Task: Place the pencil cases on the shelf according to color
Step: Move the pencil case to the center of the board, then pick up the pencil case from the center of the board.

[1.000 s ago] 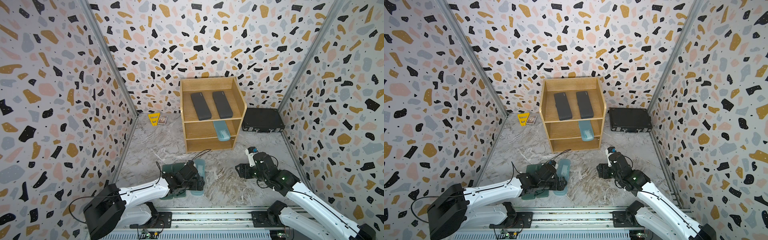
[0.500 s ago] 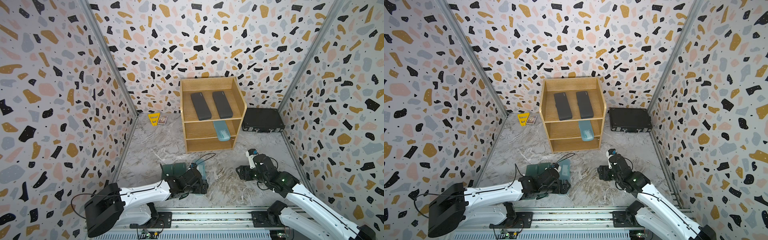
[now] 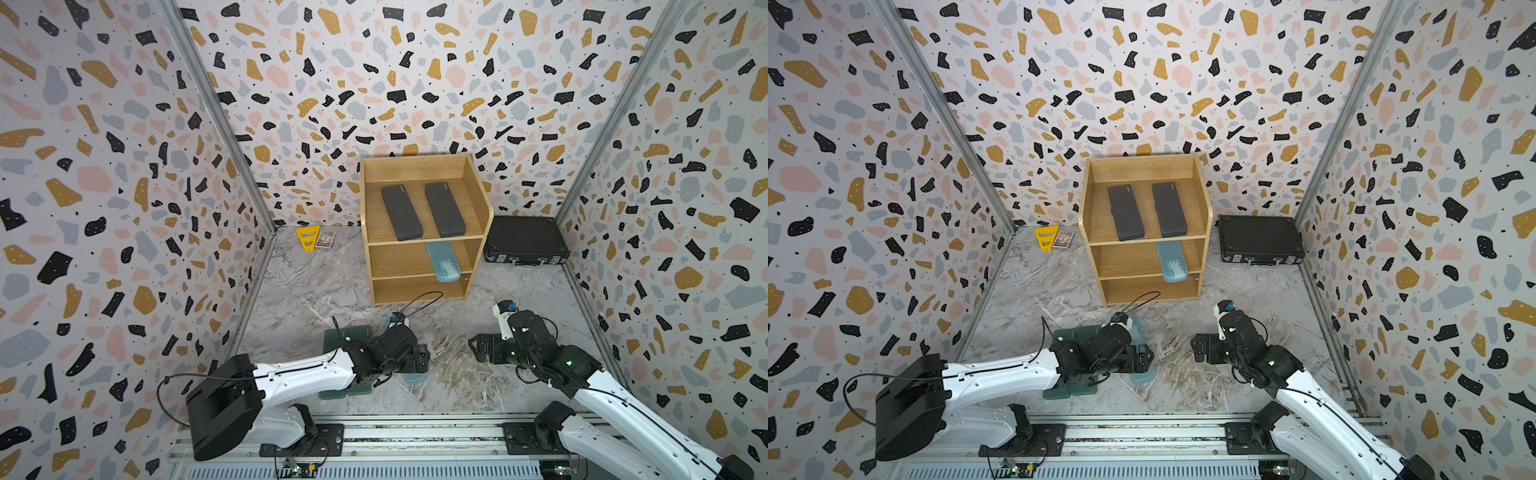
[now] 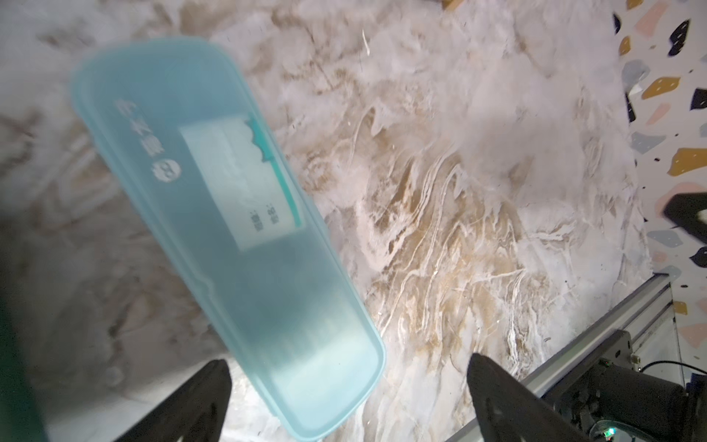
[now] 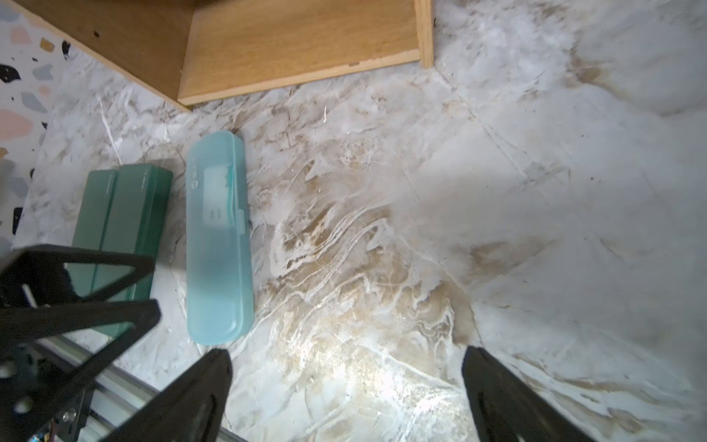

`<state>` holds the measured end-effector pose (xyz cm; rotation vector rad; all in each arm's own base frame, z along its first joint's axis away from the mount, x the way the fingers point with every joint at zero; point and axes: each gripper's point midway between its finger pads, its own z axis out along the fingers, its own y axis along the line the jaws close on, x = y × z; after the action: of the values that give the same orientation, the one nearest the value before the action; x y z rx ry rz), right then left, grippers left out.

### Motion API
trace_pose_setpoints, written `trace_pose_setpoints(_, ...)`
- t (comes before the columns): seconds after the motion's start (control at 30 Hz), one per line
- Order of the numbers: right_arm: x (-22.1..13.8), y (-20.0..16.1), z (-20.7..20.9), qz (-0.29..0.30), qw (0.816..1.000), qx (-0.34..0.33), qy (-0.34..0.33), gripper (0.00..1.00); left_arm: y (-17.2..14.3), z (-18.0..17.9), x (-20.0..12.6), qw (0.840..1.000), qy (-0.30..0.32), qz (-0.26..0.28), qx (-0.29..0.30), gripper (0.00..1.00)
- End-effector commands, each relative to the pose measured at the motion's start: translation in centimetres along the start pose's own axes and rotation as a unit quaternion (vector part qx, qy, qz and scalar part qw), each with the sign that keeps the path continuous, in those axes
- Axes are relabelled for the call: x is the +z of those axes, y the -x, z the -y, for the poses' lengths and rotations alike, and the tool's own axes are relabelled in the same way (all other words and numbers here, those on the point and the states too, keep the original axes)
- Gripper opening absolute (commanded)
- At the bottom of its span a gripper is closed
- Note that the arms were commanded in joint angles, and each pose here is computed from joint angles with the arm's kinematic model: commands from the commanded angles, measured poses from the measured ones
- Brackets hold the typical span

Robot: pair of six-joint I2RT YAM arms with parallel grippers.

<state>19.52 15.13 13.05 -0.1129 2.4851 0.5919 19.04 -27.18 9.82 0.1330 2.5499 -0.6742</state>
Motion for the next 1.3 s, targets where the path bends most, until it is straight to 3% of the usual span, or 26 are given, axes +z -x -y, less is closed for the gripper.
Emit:
trace_pose_setpoints(0.0, 0.4, -0.4, -1.1, -0.003, 0.999, 0.011, 0.030, 1.00, 1.5, -2.9, -3.3, 0.996, 0.068, 0.048, 0.023, 1.00)
trace_pose_setpoints(0.17, 1.9, -0.9, -3.2, -0.015, 0.999, -0.022, 0.045, 1.00, 1.5, -7.8, -7.0, 0.988, 0.123, 0.093, 0.017, 1.00)
trace_pose_setpoints(0.43, 6.1, -2.1, -7.5, -0.048, 0.994, -0.095, 0.016, 1.00, -0.2, -12.5, -8.5, 0.982, 0.154, 0.110, -0.019, 1.00)
trace_pose_setpoints(0.77, 8.7, -4.4, -12.0, -0.070, 0.986, -0.151, -0.006, 1.00, -0.7, -14.9, -9.0, 0.978, 0.167, 0.116, -0.057, 1.00)
trace_pose_setpoints(1.27, 10.9, -8.8, -13.2, -0.117, 0.973, -0.189, -0.065, 1.00, -0.6, -14.9, -8.8, 0.981, 0.148, 0.110, -0.062, 1.00)
